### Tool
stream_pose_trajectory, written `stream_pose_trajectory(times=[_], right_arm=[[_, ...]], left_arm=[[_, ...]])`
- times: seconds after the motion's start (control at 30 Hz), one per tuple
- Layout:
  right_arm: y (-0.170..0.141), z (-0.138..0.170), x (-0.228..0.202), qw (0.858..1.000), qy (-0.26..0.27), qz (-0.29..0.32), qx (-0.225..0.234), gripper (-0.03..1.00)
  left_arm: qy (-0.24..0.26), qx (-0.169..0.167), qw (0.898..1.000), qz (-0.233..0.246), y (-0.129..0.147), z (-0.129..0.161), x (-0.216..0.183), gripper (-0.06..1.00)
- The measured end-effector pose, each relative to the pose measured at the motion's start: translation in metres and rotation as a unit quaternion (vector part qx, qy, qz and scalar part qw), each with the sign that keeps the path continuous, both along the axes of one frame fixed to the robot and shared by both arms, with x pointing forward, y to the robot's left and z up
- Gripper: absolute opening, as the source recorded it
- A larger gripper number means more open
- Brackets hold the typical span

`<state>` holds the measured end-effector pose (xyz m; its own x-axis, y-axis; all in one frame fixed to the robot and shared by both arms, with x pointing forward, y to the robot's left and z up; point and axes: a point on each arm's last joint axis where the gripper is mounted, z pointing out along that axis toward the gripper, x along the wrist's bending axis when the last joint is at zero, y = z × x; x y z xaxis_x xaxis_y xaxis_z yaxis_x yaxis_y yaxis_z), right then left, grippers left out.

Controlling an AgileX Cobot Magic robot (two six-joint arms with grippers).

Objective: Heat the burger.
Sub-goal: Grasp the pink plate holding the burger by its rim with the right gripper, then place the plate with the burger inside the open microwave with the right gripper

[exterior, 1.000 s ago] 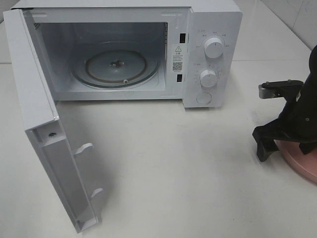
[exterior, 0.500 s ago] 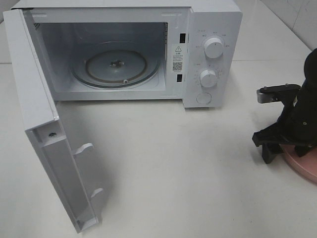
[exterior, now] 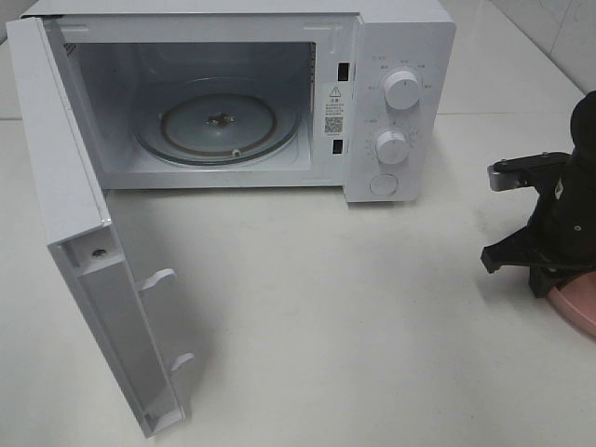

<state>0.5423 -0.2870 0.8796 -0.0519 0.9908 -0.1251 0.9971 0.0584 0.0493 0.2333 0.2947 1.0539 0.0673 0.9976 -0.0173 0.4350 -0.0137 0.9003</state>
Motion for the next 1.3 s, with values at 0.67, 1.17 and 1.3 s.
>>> stream_pose_trajectory(times=[0.67,1.17,1.3], right_arm=[[0.014,0.018,-0.01,0.997,0.007,-0.012,-0.078,0.02],[0.048,0.022,-0.026,0.986,0.025,0.024,-0.165,0.03],[0.056,0.022,-0.029,0.984,0.028,0.039,-0.17,0.03]], left_arm=[[0.0,0.0,1.0,0.0,0.0,0.0,0.0,0.98],[0.0,0.0,1.0,0.0,0.0,0.0,0.0,0.98],[0.0,0.0,1.0,0.0,0.0,0.0,0.0,0.98]])
